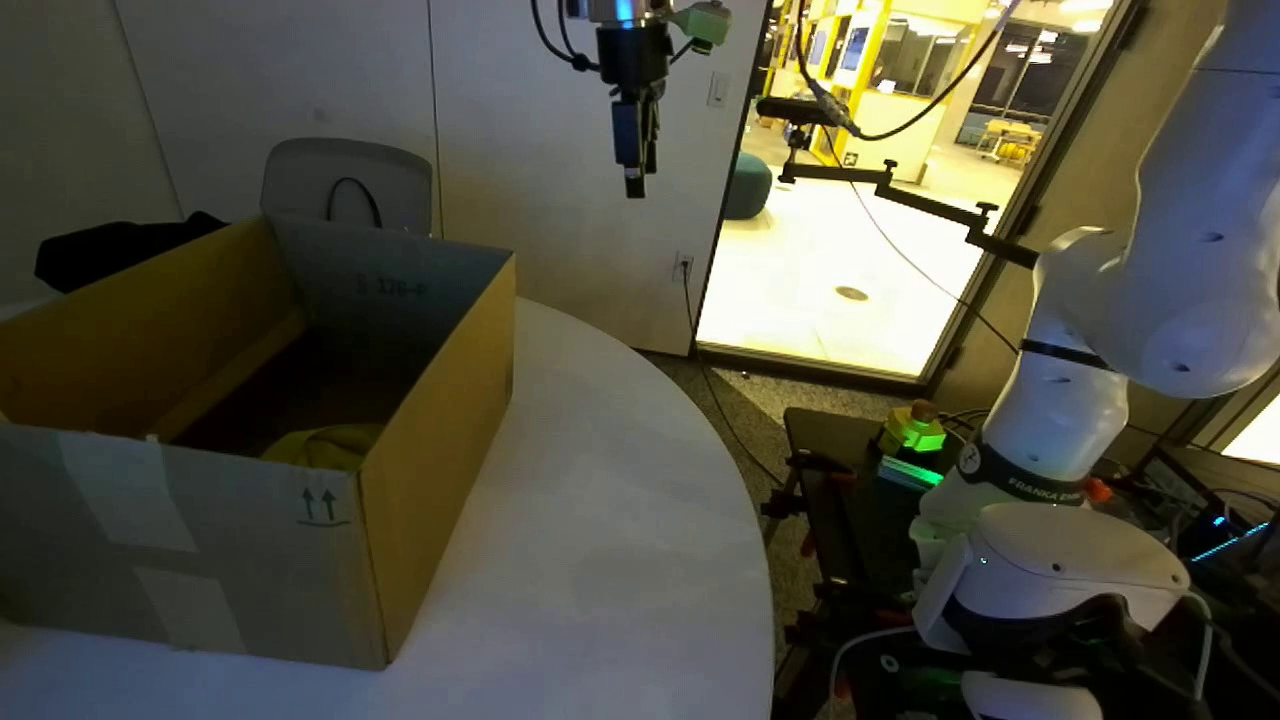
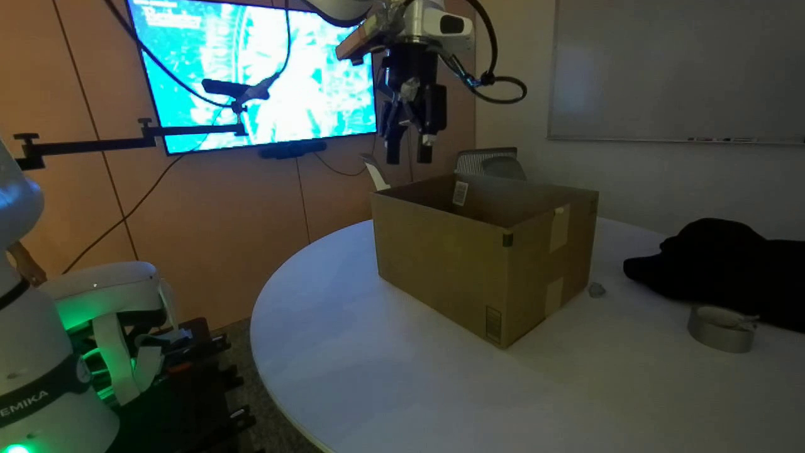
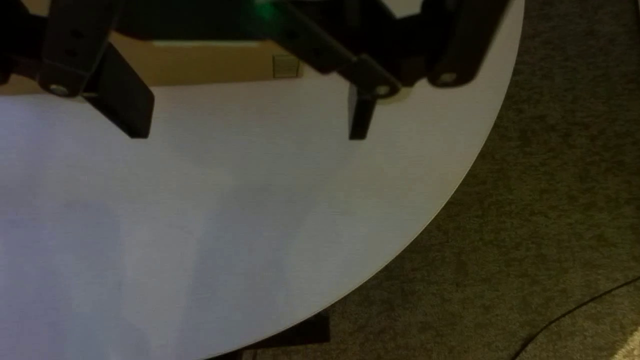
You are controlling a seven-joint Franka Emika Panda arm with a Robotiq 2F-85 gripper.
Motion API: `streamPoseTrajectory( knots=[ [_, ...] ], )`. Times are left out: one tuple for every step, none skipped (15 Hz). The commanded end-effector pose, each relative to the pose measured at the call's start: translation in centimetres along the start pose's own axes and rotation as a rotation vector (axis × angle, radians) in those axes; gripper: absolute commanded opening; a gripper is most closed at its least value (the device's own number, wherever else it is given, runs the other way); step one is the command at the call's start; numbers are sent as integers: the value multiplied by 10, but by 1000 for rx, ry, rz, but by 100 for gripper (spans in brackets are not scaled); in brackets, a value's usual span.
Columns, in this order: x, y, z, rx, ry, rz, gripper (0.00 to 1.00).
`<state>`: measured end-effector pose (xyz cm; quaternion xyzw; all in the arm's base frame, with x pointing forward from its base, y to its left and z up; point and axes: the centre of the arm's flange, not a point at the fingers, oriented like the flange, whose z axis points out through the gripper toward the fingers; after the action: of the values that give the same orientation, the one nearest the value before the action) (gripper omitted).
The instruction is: Put the marker on the cloth, then fold the cloth and put it in the box
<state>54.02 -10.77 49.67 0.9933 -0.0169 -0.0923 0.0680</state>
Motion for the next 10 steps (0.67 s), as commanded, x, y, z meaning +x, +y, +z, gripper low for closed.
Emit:
streamPoseTrajectory(
  knots=[
    [-77,21,41,36,88,-41,100],
    [-88,28,49,43,118,-42,100],
    [-99,36,59,50,158,-37,100],
    [-109,41,70,45,198,-23,100],
    [-119,46,81,42,246,-13,100],
    [-123,49,90,32,293,19,100],
    [-126,53,97,22,337,30,100],
    [-130,54,104,15,380,50,100],
    [-134,53,112,4,424,59,100],
    [-135,52,117,-2,463,57,100]
  ],
)
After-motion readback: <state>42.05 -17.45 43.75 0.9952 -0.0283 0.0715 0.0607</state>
